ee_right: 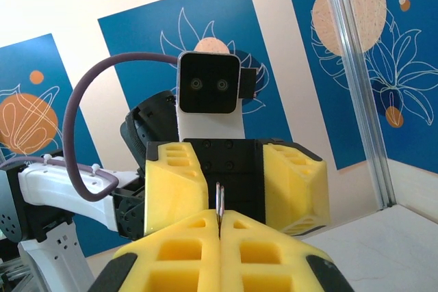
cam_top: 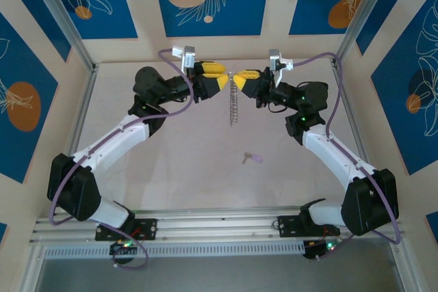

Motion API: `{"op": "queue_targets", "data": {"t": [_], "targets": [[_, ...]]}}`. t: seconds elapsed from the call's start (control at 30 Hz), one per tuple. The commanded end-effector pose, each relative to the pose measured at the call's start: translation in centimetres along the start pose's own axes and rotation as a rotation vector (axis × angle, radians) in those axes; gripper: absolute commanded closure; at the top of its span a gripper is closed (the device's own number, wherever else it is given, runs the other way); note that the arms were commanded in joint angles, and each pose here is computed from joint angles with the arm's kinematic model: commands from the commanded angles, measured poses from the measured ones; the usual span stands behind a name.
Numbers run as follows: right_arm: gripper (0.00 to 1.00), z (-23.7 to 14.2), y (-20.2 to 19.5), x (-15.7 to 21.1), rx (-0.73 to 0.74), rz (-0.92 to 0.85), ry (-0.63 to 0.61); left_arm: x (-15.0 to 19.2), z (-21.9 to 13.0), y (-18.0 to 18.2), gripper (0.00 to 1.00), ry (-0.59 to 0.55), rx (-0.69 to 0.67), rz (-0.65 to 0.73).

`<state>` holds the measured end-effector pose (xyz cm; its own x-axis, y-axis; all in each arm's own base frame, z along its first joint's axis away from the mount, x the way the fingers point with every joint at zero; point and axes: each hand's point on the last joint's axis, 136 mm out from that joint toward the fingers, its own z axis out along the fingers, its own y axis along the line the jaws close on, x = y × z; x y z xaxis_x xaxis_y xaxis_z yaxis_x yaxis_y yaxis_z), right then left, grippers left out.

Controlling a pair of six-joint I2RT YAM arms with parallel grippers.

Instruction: Put the keys on the keyring

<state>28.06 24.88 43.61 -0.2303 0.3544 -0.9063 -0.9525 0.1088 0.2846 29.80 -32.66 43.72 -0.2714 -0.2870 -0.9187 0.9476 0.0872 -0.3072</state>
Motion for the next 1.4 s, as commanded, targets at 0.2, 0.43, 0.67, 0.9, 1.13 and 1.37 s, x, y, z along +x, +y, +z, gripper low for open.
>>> {"op": "queue_targets", "data": {"t": [0.2,0.43,0.67,0.9,1.13,1.37], "targets": [[1.0,0.5,0.5,-0.3,-0.021,-0.016,-0.01,-1.5,0.4,-1.7,0.54,-0.021,0.076,0.047],[1.0,0.6,0.3,-0.1,-0.019,-0.014,-0.004,-1.4,0.6,-2.0,0.66,-0.008,0.095,0.041],[1.0,0.7,0.4,-0.2,-0.019,-0.017,-0.005,-1.1,0.8,-2.1,0.76,0.002,0.107,0.037],[1.0,0.8,0.3,-0.2,-0.016,-0.015,-0.003,-1.0,1.0,-2.4,1.0,0.016,0.127,0.037],[0.61,-0.3,-1.4,-0.8,0.077,0.018,-0.012,-0.3,0.9,-2.0,1.0,0.067,0.088,0.06],[0.49,-2.5,-2.6,-1.2,0.184,0.046,0.025,0.9,0.7,-2.4,1.0,0.17,0.102,0.087]]}}
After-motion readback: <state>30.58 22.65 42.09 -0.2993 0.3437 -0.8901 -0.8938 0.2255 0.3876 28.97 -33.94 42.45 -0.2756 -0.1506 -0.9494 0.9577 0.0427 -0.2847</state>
